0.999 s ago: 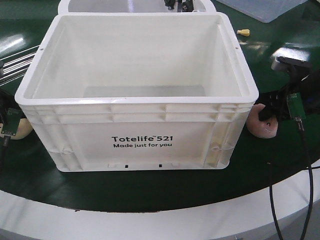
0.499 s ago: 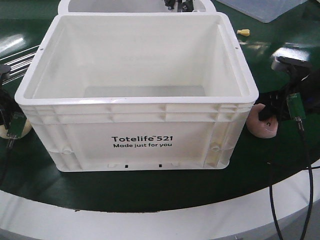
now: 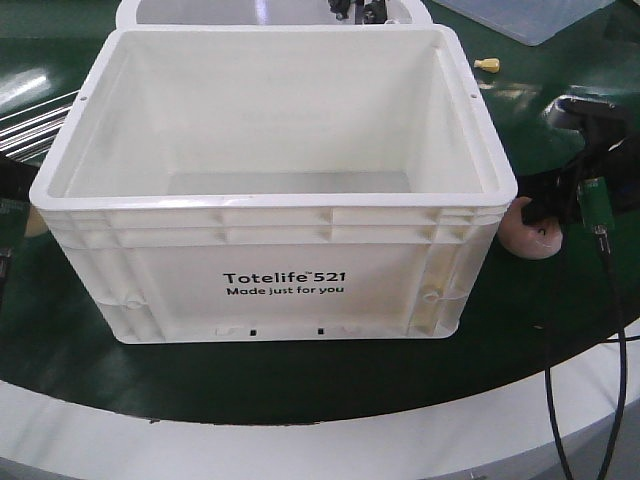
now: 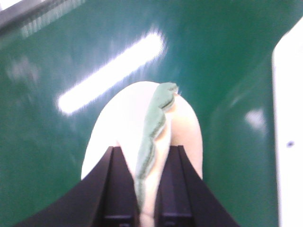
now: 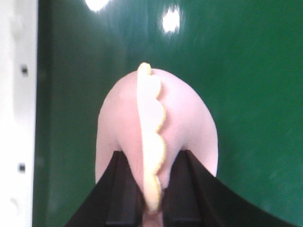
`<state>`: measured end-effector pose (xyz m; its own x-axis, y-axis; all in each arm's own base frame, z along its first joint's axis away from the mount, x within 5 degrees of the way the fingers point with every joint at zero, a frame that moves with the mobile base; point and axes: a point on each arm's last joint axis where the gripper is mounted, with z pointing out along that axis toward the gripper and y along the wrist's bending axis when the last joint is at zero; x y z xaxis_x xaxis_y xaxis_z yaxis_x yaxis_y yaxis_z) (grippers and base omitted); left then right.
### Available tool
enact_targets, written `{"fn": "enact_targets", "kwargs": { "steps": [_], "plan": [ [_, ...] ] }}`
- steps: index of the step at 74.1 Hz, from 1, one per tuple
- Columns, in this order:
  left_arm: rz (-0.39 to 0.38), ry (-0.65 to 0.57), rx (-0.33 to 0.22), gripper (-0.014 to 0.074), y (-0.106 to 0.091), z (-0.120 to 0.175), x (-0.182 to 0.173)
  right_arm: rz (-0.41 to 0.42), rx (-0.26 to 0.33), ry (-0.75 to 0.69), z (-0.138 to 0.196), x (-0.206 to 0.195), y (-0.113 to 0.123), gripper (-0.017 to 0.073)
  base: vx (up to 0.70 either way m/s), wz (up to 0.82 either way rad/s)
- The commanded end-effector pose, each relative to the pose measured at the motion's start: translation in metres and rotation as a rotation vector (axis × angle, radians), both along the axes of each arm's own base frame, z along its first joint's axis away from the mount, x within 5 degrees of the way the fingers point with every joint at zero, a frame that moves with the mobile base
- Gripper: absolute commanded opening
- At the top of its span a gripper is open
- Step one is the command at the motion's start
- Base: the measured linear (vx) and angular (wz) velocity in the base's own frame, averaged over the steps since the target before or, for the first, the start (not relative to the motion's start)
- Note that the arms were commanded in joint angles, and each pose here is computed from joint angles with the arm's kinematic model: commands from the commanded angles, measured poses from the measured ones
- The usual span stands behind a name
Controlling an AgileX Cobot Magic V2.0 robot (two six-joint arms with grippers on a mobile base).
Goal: Place moving items into box and shelve
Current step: 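Lift both plush toys up over the tote opening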
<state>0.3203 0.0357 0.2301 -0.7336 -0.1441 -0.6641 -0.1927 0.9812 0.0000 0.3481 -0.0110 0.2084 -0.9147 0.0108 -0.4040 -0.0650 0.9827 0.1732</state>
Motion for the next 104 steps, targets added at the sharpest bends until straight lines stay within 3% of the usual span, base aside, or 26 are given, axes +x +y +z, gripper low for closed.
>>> {"fn": "enact_targets", "kwargs": {
  "steps": [1,46,58,65,75,91,104],
  "plan": [
    [-0.008,-0.215,-0.004,-0.0008,-0.002,0.044,-0.001,-0.022,-0.025,-0.189,0.041,0.002,-0.003,-0.0009,0.00,0.00],
    [-0.059,-0.759,0.032,-0.0008,-0.012,0.157,-0.061,-0.050,-0.168,-0.804,0.179,-0.059,-0.004,-0.0009,0.00,0.00],
    [-0.091,-0.889,0.033,-0.0008,-0.019,0.179,-0.077,-0.068,-0.166,-0.901,0.202,-0.078,-0.003,-0.0009,0.00,0.00],
    [-0.136,-0.925,0.013,-0.0008,-0.030,0.185,-0.082,-0.079,-0.131,-0.950,0.212,-0.087,0.000,-0.0009,0.00,0.00],
    [-0.219,-0.923,-0.029,-0.0008,-0.051,0.183,-0.080,0.014,-0.123,-1.006,0.219,-0.091,0.020,-0.0008,0.00,0.00],
    [-0.392,-0.959,-0.118,-0.0008,-0.096,0.181,-0.077,0.194,-0.008,-1.057,0.222,-0.096,0.075,-0.0006,0.00,0.00],
    [-0.484,-0.924,-0.164,-0.0007,-0.124,0.169,-0.069,0.343,0.074,-1.038,0.213,-0.099,0.122,-0.0006,0.00,0.00]
  ]
}}
